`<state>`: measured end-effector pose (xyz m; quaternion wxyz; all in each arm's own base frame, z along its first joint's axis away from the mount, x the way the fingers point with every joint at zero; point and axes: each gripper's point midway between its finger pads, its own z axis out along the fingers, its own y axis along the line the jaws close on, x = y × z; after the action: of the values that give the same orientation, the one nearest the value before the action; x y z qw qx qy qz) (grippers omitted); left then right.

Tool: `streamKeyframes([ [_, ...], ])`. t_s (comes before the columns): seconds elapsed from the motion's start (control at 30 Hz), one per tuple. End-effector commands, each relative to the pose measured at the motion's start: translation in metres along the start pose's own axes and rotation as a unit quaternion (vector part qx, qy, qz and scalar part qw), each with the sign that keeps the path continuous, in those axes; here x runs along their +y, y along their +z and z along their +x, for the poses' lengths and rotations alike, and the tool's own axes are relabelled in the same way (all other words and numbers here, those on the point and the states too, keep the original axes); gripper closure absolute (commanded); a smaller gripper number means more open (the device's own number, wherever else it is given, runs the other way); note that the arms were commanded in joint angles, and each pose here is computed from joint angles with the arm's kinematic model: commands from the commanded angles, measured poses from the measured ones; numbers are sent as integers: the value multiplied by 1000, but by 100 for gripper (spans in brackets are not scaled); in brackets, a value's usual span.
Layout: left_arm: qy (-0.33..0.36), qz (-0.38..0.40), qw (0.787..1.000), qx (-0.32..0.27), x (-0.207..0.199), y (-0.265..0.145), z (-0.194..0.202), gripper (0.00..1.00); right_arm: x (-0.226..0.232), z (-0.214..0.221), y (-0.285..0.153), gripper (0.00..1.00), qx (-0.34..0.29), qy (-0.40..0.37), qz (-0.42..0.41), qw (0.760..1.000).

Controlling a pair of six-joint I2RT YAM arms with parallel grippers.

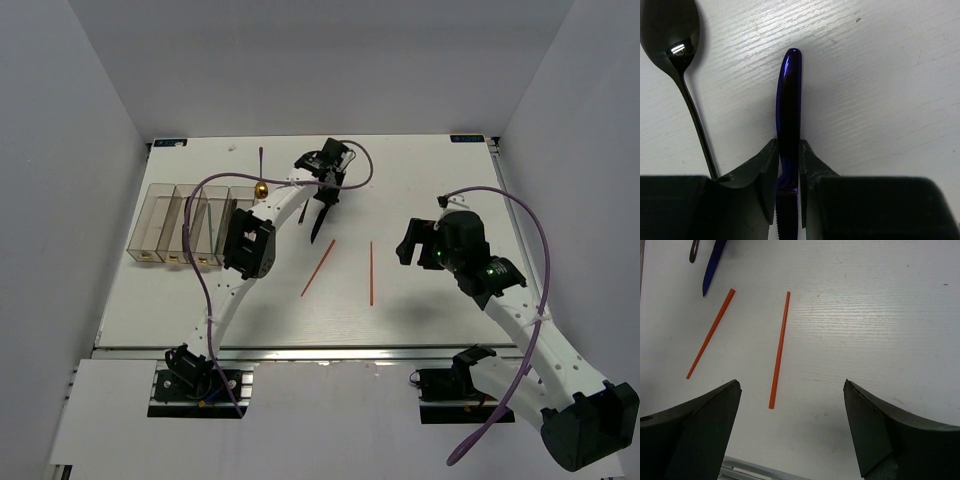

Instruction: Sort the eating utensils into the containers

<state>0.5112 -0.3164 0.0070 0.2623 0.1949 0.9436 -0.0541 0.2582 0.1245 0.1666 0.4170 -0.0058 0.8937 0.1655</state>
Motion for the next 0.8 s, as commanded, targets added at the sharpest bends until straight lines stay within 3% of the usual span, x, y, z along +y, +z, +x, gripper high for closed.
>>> streamKeyframes([
  [0.0,16,-31,969,245,0,72,178,85,2,-9,-2,12,-22,-6,-9,1000],
  [0.1,24,-50,969,241,1,70,179,100,3,-10,-2,12,-24,-7,-12,1000],
  [0.23,24,-48,969,242,-1,66,180,100,5,-11,-2,12,-24,-8,-15,1000],
  [0.33,18,-58,976,209,2,54,162,100,6,-13,-3,12,-28,-9,-17,999],
  [0.37,12,-50,984,172,-2,43,136,100,5,-12,-3,12,-26,-9,-16,999],
  [0.6,-10,-24,999,42,-13,-3,53,100,6,-13,-2,12,-27,-9,-16,999],
  [0.77,-5,-38,999,24,-8,-20,32,100,5,-12,-2,12,-27,-10,-15,999],
])
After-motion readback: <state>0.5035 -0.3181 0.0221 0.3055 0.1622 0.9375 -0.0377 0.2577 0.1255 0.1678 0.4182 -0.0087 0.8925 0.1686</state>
